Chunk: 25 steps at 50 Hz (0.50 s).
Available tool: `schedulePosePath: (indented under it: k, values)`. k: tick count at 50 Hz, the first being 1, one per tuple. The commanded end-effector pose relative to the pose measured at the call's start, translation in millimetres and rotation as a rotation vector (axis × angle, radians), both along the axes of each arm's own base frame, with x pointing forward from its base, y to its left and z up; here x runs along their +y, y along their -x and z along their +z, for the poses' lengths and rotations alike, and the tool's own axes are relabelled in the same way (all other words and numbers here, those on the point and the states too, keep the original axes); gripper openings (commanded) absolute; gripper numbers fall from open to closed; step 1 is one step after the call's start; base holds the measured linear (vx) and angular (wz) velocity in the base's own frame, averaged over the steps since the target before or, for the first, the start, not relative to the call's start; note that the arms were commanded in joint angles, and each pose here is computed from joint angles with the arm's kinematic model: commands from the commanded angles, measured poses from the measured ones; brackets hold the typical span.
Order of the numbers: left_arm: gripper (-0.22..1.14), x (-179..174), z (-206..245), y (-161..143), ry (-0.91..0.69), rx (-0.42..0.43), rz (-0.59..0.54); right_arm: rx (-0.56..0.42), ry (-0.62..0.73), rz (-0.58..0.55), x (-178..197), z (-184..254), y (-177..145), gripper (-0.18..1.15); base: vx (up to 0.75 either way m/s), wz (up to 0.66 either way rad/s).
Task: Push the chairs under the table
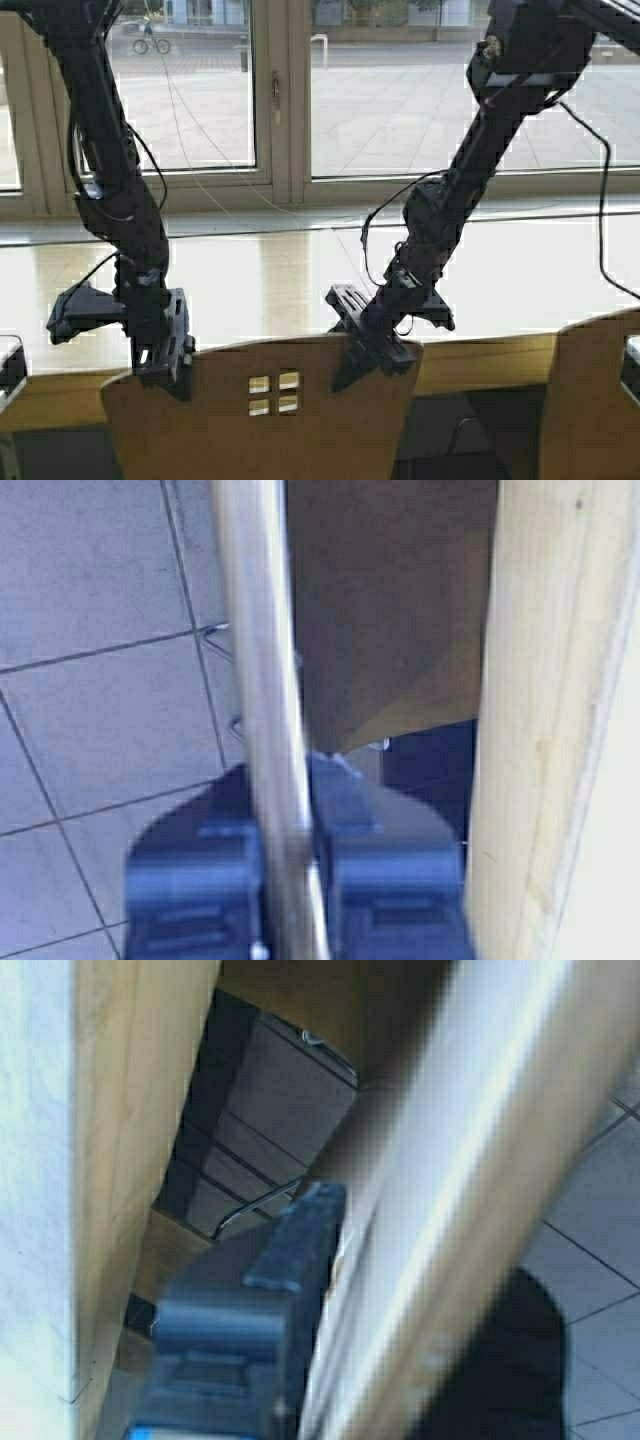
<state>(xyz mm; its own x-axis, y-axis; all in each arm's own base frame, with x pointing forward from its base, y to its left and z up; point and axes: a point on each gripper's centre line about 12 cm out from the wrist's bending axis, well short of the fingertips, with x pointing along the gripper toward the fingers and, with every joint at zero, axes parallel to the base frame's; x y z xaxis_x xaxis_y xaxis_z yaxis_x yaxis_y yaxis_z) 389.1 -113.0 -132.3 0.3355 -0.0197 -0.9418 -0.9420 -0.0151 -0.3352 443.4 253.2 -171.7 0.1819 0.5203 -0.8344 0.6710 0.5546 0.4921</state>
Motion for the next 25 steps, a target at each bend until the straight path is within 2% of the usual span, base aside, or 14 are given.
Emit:
schedulePosePath:
  k: [1,4,7,12,16,20,25]
  values:
    - [0.05,-1.4,10.8,-11.9,-0.033,-0.046,-0.068,-0.053,0.054,0.114,5.3,-9.9,7.4,0.11,0.02,0.01]
    - [0.10,-1.9,11.0,-12.3,-0.035,-0.047,-0.082,-0.060,0.057,0.110,5.1,-7.5,5.9,0.21,0.01,0.01]
    - [0.19,-3.0,12.2,-12.8,-0.040,-0.050,-0.104,-0.066,0.055,0.108,5.2,-4.4,3.9,0.38,0.00,0.00]
    - [0.45,-3.3,15.8,-14.3,-0.039,-0.056,-0.116,-0.069,0.047,0.103,2.8,0.9,-0.2,0.74,0.00,0.00]
    - [0.67,-6.7,21.1,-14.8,-0.019,-0.057,-0.126,-0.066,0.044,0.101,0.1,5.5,-0.4,0.97,0.00,0.00]
    - [0.88,-11.1,27.3,-14.5,0.014,-0.053,-0.139,-0.064,0.054,0.094,-3.4,12.2,2.8,1.04,-0.01,0.00]
    - [0.94,-15.3,40.6,-15.0,0.034,-0.066,-0.147,-0.074,0.074,0.081,-7.8,23.3,5.6,1.03,0.00,0.00]
